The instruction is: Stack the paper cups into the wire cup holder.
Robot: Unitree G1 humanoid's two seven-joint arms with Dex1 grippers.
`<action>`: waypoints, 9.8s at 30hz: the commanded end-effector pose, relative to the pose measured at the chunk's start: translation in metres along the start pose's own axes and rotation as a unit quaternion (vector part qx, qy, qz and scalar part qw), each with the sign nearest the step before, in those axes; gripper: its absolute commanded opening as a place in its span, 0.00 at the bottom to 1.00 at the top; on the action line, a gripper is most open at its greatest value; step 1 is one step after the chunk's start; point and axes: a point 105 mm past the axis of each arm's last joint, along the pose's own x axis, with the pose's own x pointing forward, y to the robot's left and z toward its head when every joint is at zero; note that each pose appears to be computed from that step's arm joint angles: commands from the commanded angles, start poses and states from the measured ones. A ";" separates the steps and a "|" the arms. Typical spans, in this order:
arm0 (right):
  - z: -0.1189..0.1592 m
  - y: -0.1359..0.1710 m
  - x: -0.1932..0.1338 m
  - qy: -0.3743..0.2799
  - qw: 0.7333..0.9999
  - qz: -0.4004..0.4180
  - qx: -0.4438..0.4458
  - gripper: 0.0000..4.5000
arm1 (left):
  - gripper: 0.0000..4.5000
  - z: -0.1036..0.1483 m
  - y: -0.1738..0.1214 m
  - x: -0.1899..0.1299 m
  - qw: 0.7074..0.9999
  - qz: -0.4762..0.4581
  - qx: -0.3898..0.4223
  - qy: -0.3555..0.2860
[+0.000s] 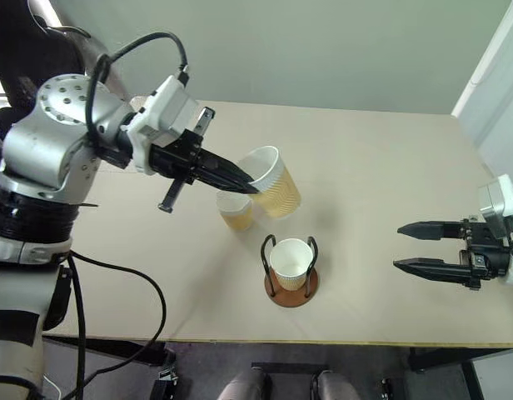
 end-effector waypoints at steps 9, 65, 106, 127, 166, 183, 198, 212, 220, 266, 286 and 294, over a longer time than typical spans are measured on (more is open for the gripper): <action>0.012 0.017 -0.011 0.002 0.999 -0.040 -0.026 0.67 | 0.01 0.019 -0.001 0.018 0.995 -0.076 0.062 -0.025; 0.039 0.035 -0.006 -0.046 0.995 -0.059 -0.064 0.99 | 0.00 0.004 -0.026 0.048 0.963 -0.240 0.111 0.043; 0.031 0.032 -0.005 -0.033 0.995 -0.074 -0.056 1.00 | 0.72 0.001 0.005 0.044 0.981 -0.162 0.108 0.016; 0.023 0.006 -0.002 -0.003 0.997 -0.034 -0.072 1.00 | 0.72 -0.129 0.002 -0.043 0.979 0.050 -0.116 0.158; 0.051 0.025 -0.013 -0.051 0.994 -0.046 -0.091 1.00 | 0.01 0.002 0.021 -0.009 1.000 -0.029 0.001 -0.006; 0.041 0.029 -0.017 -0.029 0.992 -0.087 -0.084 1.00 | 0.01 0.017 -0.019 0.036 0.975 -0.204 0.084 0.018; 0.039 0.032 -0.017 -0.023 0.992 -0.096 -0.080 1.00 | 0.01 0.003 -0.015 0.045 0.972 -0.217 0.085 0.037; 0.037 0.033 -0.016 -0.018 0.992 -0.098 -0.079 1.00 | 0.01 -0.008 -0.026 0.050 0.966 -0.244 0.076 0.046; 0.036 0.035 -0.016 -0.016 0.992 -0.101 -0.076 1.00 | 0.01 -0.012 -0.024 0.054 0.965 -0.244 0.079 0.051; -0.014 -0.077 0.049 0.012 0.998 -0.006 -0.068 1.00 | 1.00 -0.147 -0.082 -0.181 0.710 0.634 -0.307 -0.018; 0.002 -0.103 0.096 0.002 0.994 0.055 -0.098 1.00 | 1.00 -0.147 -0.140 -0.173 0.593 0.748 -0.292 0.066; 0.004 -0.103 0.103 -0.015 0.994 0.052 -0.099 1.00 | 1.00 -0.148 -0.135 -0.180 0.575 0.769 -0.266 0.088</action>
